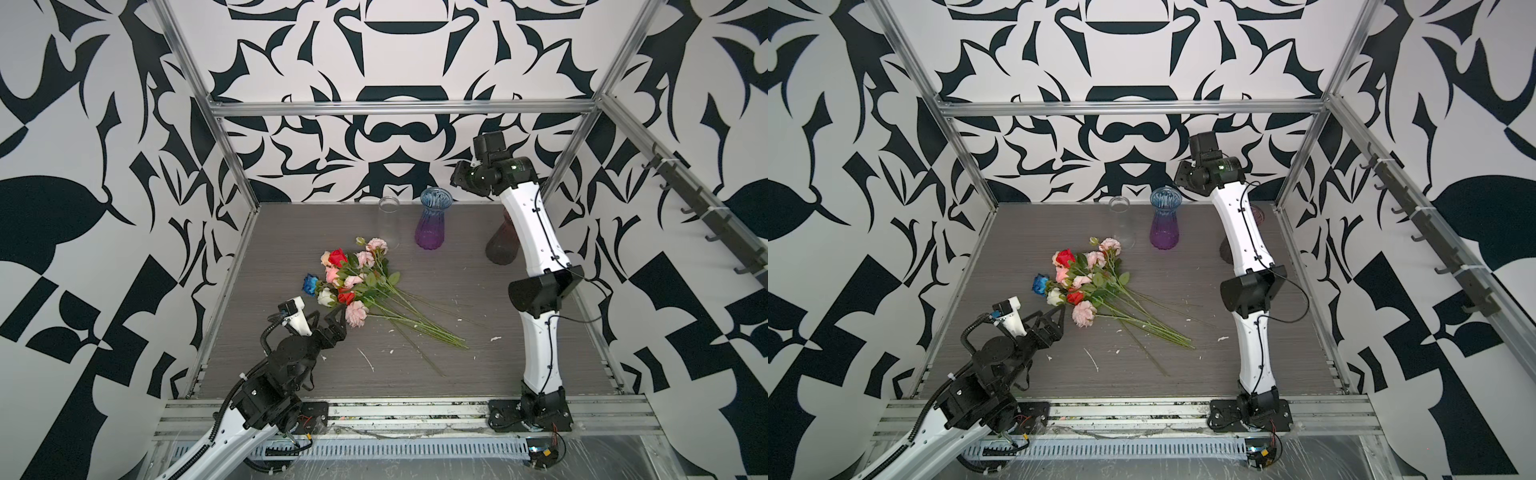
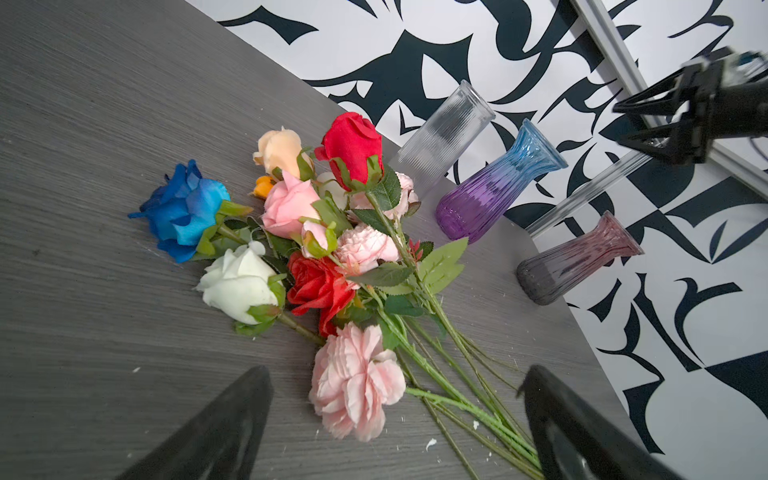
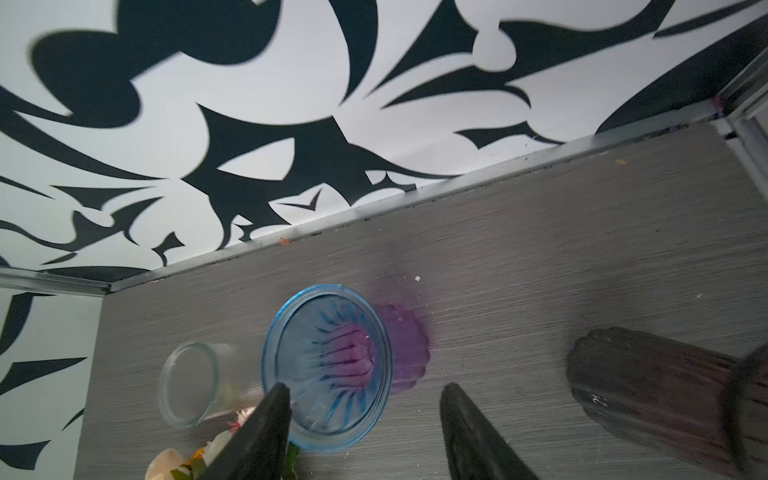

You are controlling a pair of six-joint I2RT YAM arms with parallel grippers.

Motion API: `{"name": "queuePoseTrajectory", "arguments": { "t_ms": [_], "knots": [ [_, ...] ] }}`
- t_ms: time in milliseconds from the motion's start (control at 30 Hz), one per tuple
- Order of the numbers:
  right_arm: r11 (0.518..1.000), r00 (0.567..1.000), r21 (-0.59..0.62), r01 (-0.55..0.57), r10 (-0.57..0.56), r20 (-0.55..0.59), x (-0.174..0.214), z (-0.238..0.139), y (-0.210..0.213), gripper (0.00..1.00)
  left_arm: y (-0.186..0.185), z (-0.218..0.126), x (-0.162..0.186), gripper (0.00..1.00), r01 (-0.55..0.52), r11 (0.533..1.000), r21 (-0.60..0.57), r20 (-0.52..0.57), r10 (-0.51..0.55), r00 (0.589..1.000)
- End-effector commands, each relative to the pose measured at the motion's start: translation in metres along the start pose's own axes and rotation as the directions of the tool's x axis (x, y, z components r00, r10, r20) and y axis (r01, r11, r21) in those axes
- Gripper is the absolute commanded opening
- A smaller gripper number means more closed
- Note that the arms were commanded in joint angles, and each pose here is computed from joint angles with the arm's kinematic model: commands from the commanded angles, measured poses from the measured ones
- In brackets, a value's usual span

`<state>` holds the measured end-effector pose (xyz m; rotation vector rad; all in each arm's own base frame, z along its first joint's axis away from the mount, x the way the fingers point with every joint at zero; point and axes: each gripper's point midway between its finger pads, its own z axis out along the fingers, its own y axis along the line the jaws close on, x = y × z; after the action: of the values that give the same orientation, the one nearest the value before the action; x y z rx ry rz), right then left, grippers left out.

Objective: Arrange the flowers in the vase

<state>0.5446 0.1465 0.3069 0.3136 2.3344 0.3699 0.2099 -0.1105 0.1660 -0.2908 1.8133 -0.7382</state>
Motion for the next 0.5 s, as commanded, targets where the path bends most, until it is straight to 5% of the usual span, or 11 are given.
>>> {"name": "queuePoseTrajectory", "arguments": {
  "t_ms": [0, 467],
  "knots": [
    [0.999, 0.995, -0.053, -0.014, 0.008, -0.100, 0.017, -0.004, 0.003, 0.61, 0.011, 0.000, 0.003, 0.99, 0.021, 0.999, -0.036, 0.010, -0.020, 1.000],
    [0.996, 0.980, -0.063, -0.067, 0.054, -0.193, 0.044, 0.047, -0.001, 0.50, 0.006, 0.002, 0.004, 0.99, 0.008, 1.000, -0.014, 0.005, -0.008, 1.000]
  ]
}}
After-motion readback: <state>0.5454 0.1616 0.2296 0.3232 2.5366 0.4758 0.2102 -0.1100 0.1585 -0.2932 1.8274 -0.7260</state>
